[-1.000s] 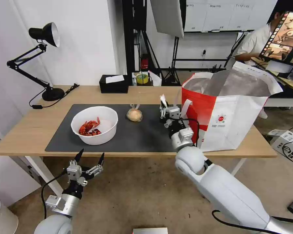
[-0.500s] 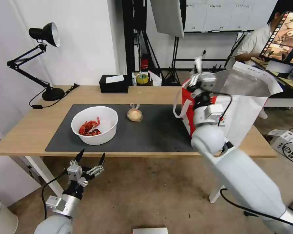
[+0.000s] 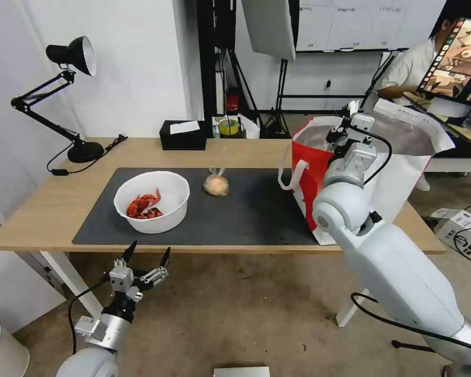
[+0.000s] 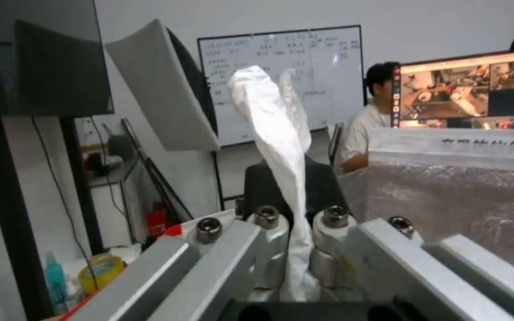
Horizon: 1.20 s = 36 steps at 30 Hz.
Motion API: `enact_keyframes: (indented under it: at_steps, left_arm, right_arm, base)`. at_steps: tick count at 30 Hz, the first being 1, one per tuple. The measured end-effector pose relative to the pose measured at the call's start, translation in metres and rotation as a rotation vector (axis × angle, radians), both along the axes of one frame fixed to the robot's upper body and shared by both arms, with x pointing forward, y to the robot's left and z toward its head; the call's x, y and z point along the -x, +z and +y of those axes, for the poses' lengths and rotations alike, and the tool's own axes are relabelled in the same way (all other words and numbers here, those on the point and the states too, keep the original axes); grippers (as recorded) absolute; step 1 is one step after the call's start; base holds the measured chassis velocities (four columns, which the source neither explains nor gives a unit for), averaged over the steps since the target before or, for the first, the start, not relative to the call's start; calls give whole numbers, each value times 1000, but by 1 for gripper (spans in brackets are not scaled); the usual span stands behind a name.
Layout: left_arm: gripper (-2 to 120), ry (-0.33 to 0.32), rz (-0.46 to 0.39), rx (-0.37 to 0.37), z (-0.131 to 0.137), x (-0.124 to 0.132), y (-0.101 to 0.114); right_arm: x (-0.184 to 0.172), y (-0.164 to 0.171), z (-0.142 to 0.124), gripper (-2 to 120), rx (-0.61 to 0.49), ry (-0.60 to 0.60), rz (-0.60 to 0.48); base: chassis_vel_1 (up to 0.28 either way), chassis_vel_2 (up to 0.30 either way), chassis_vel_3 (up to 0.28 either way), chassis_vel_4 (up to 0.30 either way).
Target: Pick up the trash from the table and place it into the takeout bag.
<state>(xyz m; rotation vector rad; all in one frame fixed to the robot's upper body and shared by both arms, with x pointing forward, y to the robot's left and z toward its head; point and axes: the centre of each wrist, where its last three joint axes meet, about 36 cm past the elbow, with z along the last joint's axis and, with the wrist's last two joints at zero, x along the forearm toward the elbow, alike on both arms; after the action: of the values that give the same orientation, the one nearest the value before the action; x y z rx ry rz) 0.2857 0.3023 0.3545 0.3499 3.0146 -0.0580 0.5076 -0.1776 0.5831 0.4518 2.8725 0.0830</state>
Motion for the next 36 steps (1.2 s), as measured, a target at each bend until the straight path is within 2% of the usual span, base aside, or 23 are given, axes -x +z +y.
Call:
enact_keyframes:
  at_steps: [4,6,7,10,11,14,15,18,19,21,24,27,28,30,36]
  left_arm:
    - [100,1,0,0,0,0,0]
    - [100,-3,-1,0,-1,1,2]
    - [100,-3,-1,0,-1,1,2]
    - [100,-7,-2,-3,0,1,3]
    - [100,-7,-2,-3,0,1,3]
    - [100,-6,-2,-4,2,0,4]
    - [100,-6,-2,-4,2,0,4]
    - [100,-5,-4,-5,2,0,4]
    - [100,-5,-4,-5,2,0,4]
    - [100,-6,-5,-4,2,0,5]
    - [100,-6,-7,-4,2,0,6]
    - [100,-4,-12,-8,4,-1,8]
    - [100,-4,-12,-8,4,-1,8]
    - [100,-2,-18,-11,6,-2,10]
    - [100,1,-13,-10,7,0,12]
  right_arm:
    - [0,0,0,3,-15,11,11]
    - [0,-2,-2,16,-19,13,18]
    - [0,-2,-2,16,-19,13,18]
    - [1,-3,-2,31,-23,19,19]
    - [1,-3,-2,31,-23,19,19]
    - [2,-1,-3,44,-27,26,17]
    - [2,-1,-3,44,-27,26,17]
    - [4,1,-3,59,-29,35,12]
    - [4,1,-3,59,-29,35,12]
    - [5,4,-4,69,-31,49,6]
    - [7,6,-5,76,-29,61,-1]
    - [11,9,-10,91,-4,78,-11]
    - [11,9,-10,91,-4,78,-11]
    - [14,11,-13,99,16,112,-22]
    - [22,14,-13,100,33,198,-56]
  base:
    - [0,0,0,0]
    - [0,0,0,0]
    - [0,0,0,0]
    - [0,0,0,0]
    - [0,0,0,0]
    - [0,0,0,0]
    - [0,0,0,0]
    - [0,0,0,0]
    - [0,0,0,0]
    - [0,0,0,0]
    - [0,0,0,0]
    - [0,0,0,0]
    - [0,0,0,0]
    - [0,0,0,0]
    - [0,0,0,0]
